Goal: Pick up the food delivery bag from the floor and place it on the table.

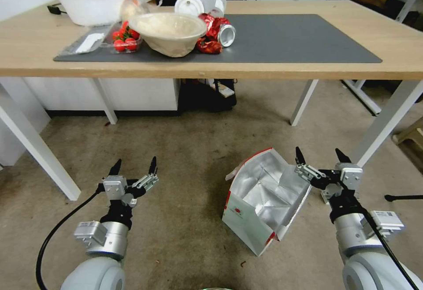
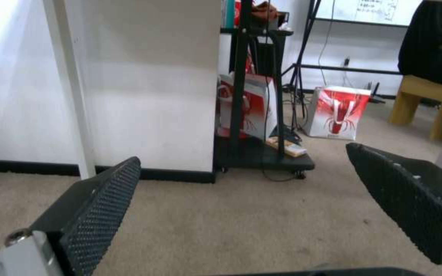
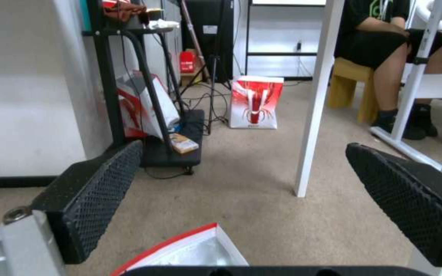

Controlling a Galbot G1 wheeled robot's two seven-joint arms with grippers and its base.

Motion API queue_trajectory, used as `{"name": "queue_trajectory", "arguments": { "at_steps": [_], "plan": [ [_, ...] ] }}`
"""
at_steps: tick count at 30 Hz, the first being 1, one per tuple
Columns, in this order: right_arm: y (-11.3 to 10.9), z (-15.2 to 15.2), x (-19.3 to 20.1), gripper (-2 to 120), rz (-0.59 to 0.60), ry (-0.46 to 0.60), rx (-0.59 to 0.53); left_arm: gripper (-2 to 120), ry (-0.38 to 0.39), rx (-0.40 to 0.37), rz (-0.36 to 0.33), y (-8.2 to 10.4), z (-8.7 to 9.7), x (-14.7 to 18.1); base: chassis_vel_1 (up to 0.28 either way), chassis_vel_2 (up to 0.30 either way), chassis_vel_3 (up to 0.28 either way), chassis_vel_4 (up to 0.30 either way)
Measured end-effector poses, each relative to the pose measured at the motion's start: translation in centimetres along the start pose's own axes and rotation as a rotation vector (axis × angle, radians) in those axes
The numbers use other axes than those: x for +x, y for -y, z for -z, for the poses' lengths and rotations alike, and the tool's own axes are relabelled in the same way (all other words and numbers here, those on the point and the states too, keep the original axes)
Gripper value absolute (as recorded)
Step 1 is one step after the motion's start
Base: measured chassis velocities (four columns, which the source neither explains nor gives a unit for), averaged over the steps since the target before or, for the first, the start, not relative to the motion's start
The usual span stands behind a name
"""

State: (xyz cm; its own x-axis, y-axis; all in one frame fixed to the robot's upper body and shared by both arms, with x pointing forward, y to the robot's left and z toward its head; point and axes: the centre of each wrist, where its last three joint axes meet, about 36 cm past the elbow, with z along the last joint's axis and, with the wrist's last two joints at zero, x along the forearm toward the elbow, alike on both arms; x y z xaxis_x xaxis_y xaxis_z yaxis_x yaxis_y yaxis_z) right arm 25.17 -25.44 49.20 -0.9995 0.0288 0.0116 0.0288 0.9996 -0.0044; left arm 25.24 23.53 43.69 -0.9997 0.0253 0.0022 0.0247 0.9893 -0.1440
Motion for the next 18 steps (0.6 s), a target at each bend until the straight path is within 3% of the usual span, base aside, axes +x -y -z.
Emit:
{"name": "queue_trajectory", "arguments": {
  "at_steps": [18],
  "plan": [
    [0.02, -0.28, -0.12, 100, -0.009, -0.008, 0.003, 100, -0.010, -0.002, -0.001, -0.11, -0.39, -0.06, 0.000, 0.000, 0.000, 0.000]
  ]
}}
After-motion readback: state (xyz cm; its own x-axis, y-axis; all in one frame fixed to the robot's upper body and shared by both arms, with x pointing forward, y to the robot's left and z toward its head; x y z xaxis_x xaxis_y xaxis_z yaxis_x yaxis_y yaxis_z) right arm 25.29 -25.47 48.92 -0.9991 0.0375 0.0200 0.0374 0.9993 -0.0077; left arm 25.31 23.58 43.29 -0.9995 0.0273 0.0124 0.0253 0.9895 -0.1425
